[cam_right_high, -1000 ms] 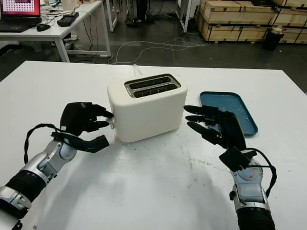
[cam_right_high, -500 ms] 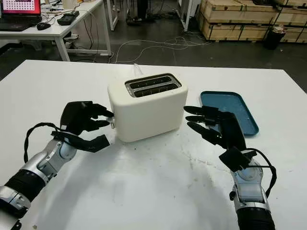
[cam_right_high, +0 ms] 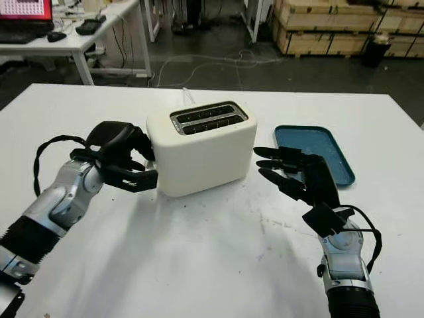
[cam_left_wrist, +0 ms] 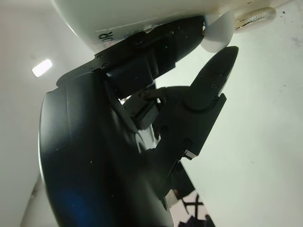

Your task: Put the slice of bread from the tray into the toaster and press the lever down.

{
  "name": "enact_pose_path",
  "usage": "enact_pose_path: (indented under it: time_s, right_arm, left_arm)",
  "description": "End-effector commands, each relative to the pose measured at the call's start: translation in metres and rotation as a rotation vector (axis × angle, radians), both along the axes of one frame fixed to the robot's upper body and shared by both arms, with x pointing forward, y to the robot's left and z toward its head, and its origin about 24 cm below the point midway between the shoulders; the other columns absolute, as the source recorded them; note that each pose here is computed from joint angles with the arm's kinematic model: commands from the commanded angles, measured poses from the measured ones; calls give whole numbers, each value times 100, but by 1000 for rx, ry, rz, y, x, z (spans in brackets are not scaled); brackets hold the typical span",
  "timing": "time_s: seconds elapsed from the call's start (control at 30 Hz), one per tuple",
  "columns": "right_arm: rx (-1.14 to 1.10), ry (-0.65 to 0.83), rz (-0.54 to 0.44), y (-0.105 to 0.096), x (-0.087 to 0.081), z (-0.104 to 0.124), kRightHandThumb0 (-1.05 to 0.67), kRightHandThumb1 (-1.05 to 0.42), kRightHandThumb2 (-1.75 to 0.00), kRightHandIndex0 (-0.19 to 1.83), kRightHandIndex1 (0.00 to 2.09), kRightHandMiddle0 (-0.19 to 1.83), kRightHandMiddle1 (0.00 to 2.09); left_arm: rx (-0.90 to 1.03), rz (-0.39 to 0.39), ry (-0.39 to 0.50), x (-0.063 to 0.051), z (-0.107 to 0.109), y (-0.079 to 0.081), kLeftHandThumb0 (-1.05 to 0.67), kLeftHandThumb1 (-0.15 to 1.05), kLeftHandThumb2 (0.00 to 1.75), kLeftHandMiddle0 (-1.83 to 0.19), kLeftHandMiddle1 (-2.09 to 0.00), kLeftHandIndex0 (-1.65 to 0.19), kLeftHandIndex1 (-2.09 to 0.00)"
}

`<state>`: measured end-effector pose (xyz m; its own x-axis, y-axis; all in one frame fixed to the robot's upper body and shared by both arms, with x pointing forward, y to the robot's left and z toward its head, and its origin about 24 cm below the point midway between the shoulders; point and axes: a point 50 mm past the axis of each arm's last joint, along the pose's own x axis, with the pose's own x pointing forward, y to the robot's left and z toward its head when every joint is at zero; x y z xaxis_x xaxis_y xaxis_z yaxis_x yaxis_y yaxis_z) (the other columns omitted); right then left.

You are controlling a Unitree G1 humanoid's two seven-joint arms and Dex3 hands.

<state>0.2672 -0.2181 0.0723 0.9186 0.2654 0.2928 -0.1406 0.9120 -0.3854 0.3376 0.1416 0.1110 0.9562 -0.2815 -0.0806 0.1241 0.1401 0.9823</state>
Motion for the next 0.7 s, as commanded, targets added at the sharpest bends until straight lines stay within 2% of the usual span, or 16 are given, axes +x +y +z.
enact_pose_path:
  time_s: [0.0, 0.13, 0.23, 0.33, 0.4, 0.43, 0.47, 0.5, 0.53, 0.6, 0.67]
  right_arm:
    - [4, -8, -4, 2, 4, 3, -49, -92, -9, 105, 14, 98, 0]
    - [4, -3, -9, 1, 4, 2, -48, -92, -8, 106, 15, 99, 0]
    - [-1, -3, -10, 1, 4, 3, -49, -92, -8, 106, 15, 99, 1]
    - [-3, 0, -11, 1, 4, 2, -49, -92, -8, 105, 15, 99, 1]
    - [-4, 7, -13, 0, 4, 1, -49, -92, -8, 105, 15, 99, 0]
    - [-3, 11, -14, 0, 4, 1, -49, -92, -8, 105, 15, 99, 0]
    - [-1, 14, -15, 0, 4, 1, -49, -92, -8, 105, 15, 99, 0]
    - [3, 15, -15, 0, 3, 0, -48, -92, -7, 105, 15, 98, 0]
    - [5, 16, -16, 0, 3, 0, -47, -92, -7, 105, 15, 98, 0]
    - [5, 19, -19, -1, 3, 0, -46, -92, -7, 105, 16, 98, 0]
    - [4, 22, -21, -2, 3, 0, -46, -92, -7, 105, 16, 98, 0]
  left_arm:
    - [10, -348, 396, -50, -73, -89, -20, 73, 0, -94, -129, -132, -1]
    - [0, -349, 380, -50, -72, -88, -20, 73, 0, -91, -136, -133, -2]
    - [-7, -369, 310, -50, -62, -86, -22, 71, 0, -94, -145, -136, -3]
    - [-20, -394, 215, -58, -27, -88, -23, 74, 1, -96, -152, -137, -4]
    - [-54, -418, 195, -67, -9, -90, -27, 77, 2, -99, -143, -129, -2]
    - [-30, -403, 207, -65, -17, -93, -27, 78, 1, -100, -137, -129, -2]
    - [-4, -384, 232, -63, -27, -95, -28, 74, 1, -103, -135, -121, -1]
    - [24, -360, 301, -60, -48, -96, -28, 72, 1, -102, -134, -117, -1]
    - [42, -340, 354, -60, -69, -98, -21, 69, 1, -101, -116, -123, -4]
    - [81, -314, 458, -63, -99, -101, -18, 66, 0, -98, -110, -130, -7]
    - [99, -301, 515, -63, -109, -103, -18, 67, 1, -91, -107, -127, -5]
